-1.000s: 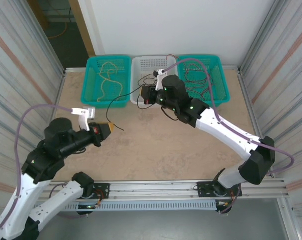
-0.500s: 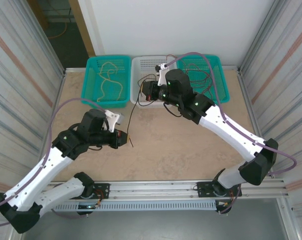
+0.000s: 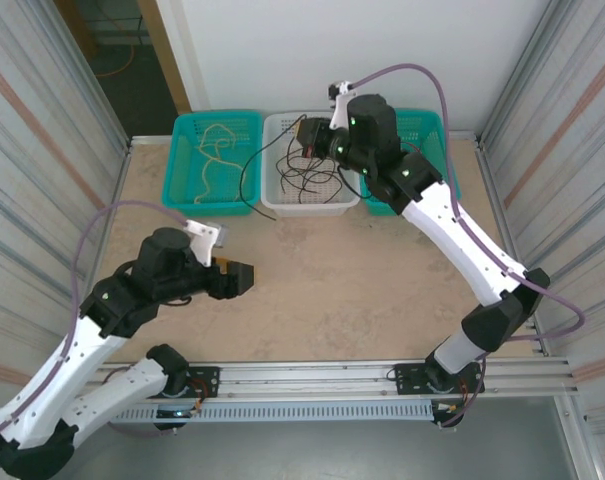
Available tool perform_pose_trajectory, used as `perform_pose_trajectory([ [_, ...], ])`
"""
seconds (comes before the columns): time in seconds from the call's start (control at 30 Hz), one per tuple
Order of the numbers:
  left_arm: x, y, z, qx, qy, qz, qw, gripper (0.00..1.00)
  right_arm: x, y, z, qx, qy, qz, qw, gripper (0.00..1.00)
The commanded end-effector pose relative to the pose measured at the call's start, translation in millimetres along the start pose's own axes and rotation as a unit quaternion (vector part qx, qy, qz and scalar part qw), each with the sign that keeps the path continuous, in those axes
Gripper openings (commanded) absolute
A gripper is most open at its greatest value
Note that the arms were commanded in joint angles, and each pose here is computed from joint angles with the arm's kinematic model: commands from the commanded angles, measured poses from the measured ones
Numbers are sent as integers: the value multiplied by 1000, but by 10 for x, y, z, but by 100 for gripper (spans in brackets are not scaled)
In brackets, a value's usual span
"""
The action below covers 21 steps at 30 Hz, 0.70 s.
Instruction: Untangle the cables
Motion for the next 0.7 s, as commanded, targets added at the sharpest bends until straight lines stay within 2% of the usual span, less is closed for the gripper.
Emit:
perform_pose_trajectory([
  [0.0, -88, 36, 106, -11, -30, -28, 999, 80, 100, -212, -144, -6, 27, -11, 1000, 0],
  [0.23, -385, -59, 110, -5, -41, -110, 993, 85, 553, -377, -702, 21, 72, 5, 997, 0],
  [0.33, -455, -79, 113, -4, -45, -127, 991, 87, 818, -361, -957, 34, 83, 32, 995, 5],
  [0.5, -470, -78, 150, -9, -58, -133, 989, 89, 1236, -147, -1475, 55, 130, 103, 985, 27],
  [0.6, -464, -75, 167, -12, -64, -132, 989, 90, 1346, 76, -1698, 65, 159, 139, 975, 44],
  [0.67, -453, -83, 177, -12, -67, -133, 989, 91, 1370, 190, -1802, 66, 174, 156, 970, 50],
])
Point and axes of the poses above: each hand's point on the last joint's axis, 136 mm out from that joint toward the fingers, its own x axis out along the fingers, its own z axis along the line the jaws close on, y = z × x, the point moved 5 cm from there along -x, back along the fingers, and after that the axes turned 3 degrees about x, right-handed, at the moved point
